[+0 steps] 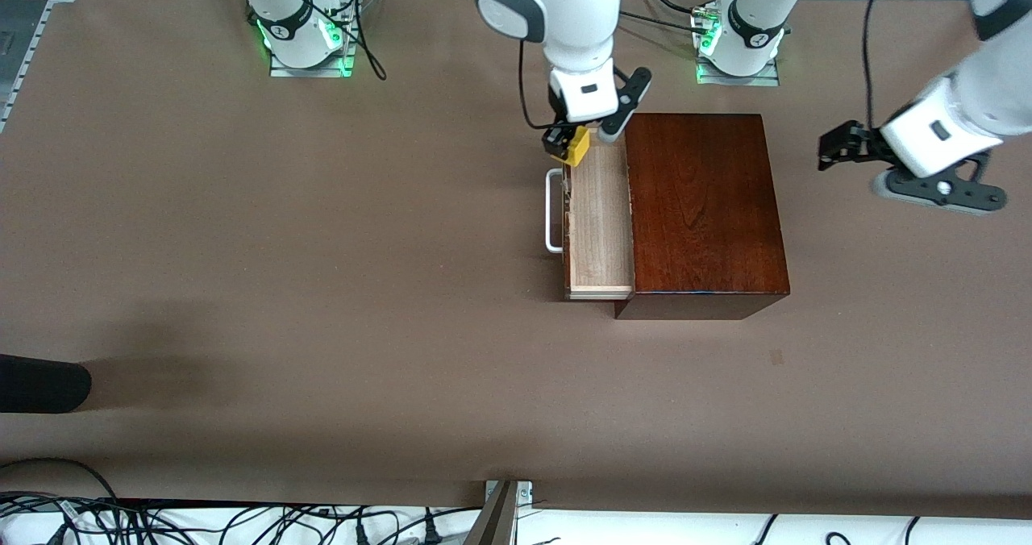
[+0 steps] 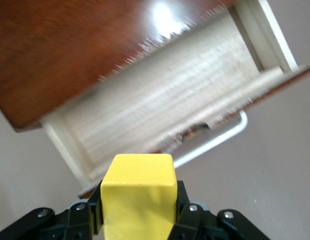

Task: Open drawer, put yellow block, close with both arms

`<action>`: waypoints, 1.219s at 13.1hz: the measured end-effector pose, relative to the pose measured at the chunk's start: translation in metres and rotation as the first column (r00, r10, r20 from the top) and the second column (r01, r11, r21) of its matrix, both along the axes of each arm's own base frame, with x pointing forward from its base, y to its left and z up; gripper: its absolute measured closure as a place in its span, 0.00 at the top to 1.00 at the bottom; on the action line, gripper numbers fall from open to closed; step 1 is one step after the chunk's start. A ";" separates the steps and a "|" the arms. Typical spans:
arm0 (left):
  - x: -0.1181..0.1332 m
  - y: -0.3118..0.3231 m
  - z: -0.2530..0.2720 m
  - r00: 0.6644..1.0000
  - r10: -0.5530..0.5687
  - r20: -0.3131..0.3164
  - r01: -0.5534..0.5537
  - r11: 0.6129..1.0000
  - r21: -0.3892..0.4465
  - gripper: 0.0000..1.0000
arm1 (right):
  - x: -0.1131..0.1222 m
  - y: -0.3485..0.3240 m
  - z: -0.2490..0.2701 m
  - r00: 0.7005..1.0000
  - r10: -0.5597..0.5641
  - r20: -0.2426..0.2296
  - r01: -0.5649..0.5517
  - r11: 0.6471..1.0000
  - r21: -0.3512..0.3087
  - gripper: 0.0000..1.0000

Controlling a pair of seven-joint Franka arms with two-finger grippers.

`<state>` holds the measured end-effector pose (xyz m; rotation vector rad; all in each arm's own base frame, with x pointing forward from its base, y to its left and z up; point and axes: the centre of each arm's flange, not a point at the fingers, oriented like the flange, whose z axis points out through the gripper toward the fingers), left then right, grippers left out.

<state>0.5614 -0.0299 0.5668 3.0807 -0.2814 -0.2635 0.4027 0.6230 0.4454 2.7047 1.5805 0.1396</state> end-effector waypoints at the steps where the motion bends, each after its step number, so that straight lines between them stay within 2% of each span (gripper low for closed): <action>1: 0.002 0.014 -0.003 1.000 -0.004 0.005 0.005 1.000 -0.020 1.00 | -0.010 0.010 -0.001 0.999 0.026 0.023 -0.026 1.000 -0.007 0.56; 4: 0.001 0.018 -0.011 1.000 -0.018 0.019 0.019 1.000 -0.019 1.00 | -0.033 0.037 -0.021 0.990 0.102 0.093 -0.100 0.994 -0.035 0.56; 7: -0.004 0.014 -0.012 0.999 -0.023 0.043 0.024 1.000 -0.004 1.00 | -0.028 0.049 -0.062 0.978 0.163 0.133 -0.157 0.986 -0.055 0.56; 9: -0.011 0.012 -0.005 0.998 0.014 0.064 -0.014 1.000 0.004 1.00 | -0.026 0.051 -0.081 0.964 0.228 0.139 -0.218 0.972 -0.086 0.56; 11: -0.010 0.012 0.004 0.983 0.118 0.139 -0.119 0.993 0.004 1.00 | -0.024 0.051 -0.089 0.946 0.295 0.131 -0.283 0.953 -0.108 0.56; 12: -0.009 0.014 0.007 0.976 0.131 0.172 -0.133 0.991 -0.001 1.00 | -0.022 0.051 -0.091 0.938 0.322 0.129 -0.309 0.944 -0.116 0.56; 14: -0.009 0.021 0.006 0.979 0.079 0.191 -0.080 0.997 -0.001 1.00 | -0.016 0.050 -0.104 0.922 0.367 0.126 -0.352 0.928 -0.126 0.56; 16: -0.009 0.032 0.003 0.980 0.074 0.186 -0.075 0.997 0.000 1.00 | -0.011 0.051 -0.119 0.915 0.382 0.126 -0.367 0.921 -0.126 0.56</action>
